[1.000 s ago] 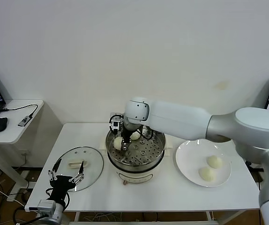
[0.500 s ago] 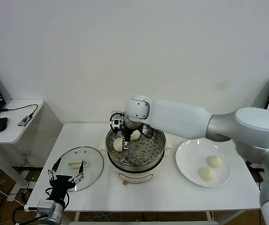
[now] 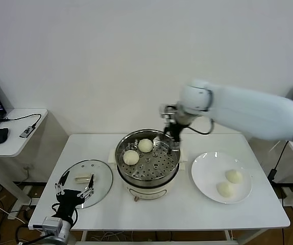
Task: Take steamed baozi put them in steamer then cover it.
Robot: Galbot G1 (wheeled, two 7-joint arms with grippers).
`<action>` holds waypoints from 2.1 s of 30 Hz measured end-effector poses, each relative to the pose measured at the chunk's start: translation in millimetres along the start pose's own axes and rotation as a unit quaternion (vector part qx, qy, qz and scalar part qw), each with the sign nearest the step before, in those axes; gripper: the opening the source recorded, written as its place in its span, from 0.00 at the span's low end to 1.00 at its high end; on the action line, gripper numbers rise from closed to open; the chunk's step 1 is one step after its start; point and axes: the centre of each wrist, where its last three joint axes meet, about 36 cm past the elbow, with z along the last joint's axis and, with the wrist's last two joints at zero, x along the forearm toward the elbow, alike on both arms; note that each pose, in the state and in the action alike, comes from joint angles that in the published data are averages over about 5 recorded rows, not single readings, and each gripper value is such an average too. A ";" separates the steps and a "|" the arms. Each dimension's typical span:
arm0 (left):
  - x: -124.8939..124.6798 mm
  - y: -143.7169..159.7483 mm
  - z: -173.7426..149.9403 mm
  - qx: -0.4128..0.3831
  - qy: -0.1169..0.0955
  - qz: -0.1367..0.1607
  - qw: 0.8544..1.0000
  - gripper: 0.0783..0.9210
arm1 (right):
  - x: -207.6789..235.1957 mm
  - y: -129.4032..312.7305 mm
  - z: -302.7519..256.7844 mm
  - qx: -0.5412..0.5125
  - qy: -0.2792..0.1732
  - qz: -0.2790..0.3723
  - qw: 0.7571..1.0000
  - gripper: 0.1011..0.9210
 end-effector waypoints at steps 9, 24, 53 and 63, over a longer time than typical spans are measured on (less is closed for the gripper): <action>1.5 -0.6 0.8 -0.003 0.003 0.004 1.000 0.88 | -9.2 61.6 103.7 -0.010 0.007 -0.007 1.000 0.88; 3.1 2.4 2.1 -0.005 0.006 -0.003 1.000 0.88 | -68.3 127.1 183.3 -0.015 0.070 -0.012 0.997 0.88; 5.5 7.0 0.0 -0.013 0.005 -0.007 1.000 0.88 | -160.4 145.3 208.4 -0.048 0.072 -0.011 0.996 0.77; 5.3 4.5 0.6 -0.011 0.006 -0.005 1.000 0.88 | -162.0 144.4 209.0 -0.056 0.073 -0.011 0.996 0.61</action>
